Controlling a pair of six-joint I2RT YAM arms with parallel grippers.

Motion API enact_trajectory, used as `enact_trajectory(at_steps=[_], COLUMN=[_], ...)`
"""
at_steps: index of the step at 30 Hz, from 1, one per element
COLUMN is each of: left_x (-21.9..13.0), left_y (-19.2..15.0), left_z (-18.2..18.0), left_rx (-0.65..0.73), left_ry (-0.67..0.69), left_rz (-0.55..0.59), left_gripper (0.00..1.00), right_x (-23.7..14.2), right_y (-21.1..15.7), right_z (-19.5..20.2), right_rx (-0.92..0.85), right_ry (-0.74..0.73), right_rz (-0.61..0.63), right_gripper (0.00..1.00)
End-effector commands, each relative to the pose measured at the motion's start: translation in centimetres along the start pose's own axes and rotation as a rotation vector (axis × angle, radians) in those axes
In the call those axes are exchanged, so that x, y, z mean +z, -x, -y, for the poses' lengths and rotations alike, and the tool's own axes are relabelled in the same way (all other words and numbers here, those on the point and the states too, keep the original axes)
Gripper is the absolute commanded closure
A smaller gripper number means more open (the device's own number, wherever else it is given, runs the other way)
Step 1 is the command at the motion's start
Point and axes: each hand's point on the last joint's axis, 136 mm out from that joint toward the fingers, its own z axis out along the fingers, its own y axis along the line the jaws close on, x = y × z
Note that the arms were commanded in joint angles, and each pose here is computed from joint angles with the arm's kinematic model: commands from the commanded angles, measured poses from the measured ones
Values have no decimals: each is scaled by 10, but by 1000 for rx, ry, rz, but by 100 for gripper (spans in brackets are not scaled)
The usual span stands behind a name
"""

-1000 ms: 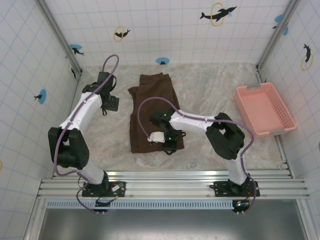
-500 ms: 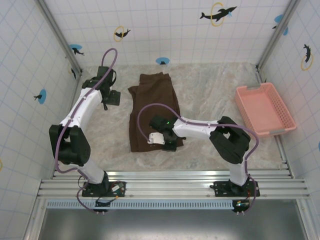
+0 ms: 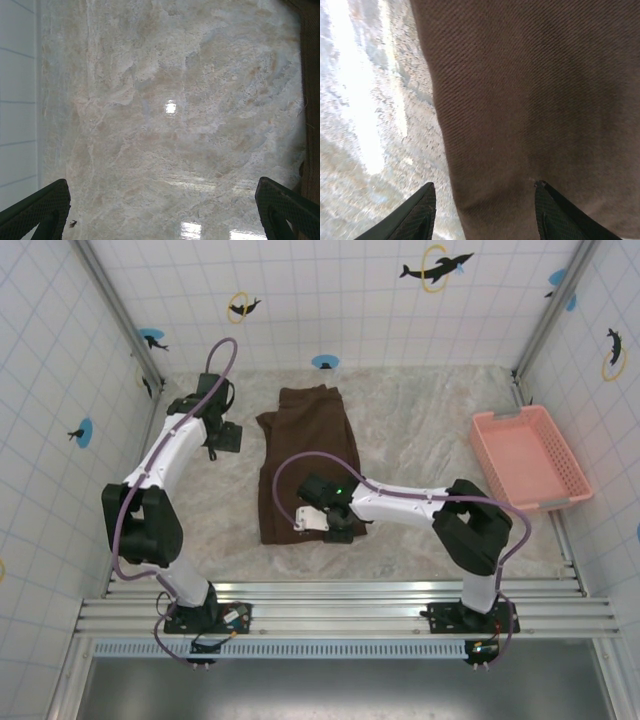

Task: Roll up the long pants

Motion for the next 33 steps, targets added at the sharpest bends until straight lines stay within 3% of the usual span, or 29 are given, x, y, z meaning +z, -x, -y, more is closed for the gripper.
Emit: enact_trajectory(at_steps=[1, 8, 11, 13, 16, 24, 28, 29, 33], left_x=[-4, -3, 0, 1, 1, 0, -1, -1, 2], left_y=[6, 6, 7, 8, 9, 9, 10, 10, 8], left_z=[-4, -4, -1, -1, 0, -2, 0, 0, 1], left_rx=[-19, -24, -31, -31, -14, 31, 54, 60, 85], left_ry=[0, -5, -14, -18, -18, -15, -27, -28, -27], left_rz=[1, -2, -3, -7, -4, 7, 15, 18, 8], left_gripper=[3, 3, 3, 3, 3, 3, 3, 3, 3], right_x=[5, 25, 26, 24, 14, -45, -70, -72, -61], right_y=[8, 9, 15, 19, 24, 46, 55, 56, 36], right_z=[3, 13, 12, 7, -5, -51, -49, -44, -20], right_rx=[2, 27, 41, 43, 45, 97, 168, 187, 129], right_ry=[-15, -19, 37, 92, 196, 601, 720, 725, 511], right_rz=[3, -26, -20, -7, 22, 103, 112, 112, 15], right_gripper=[45, 45, 56, 68, 77, 80, 80, 80, 74])
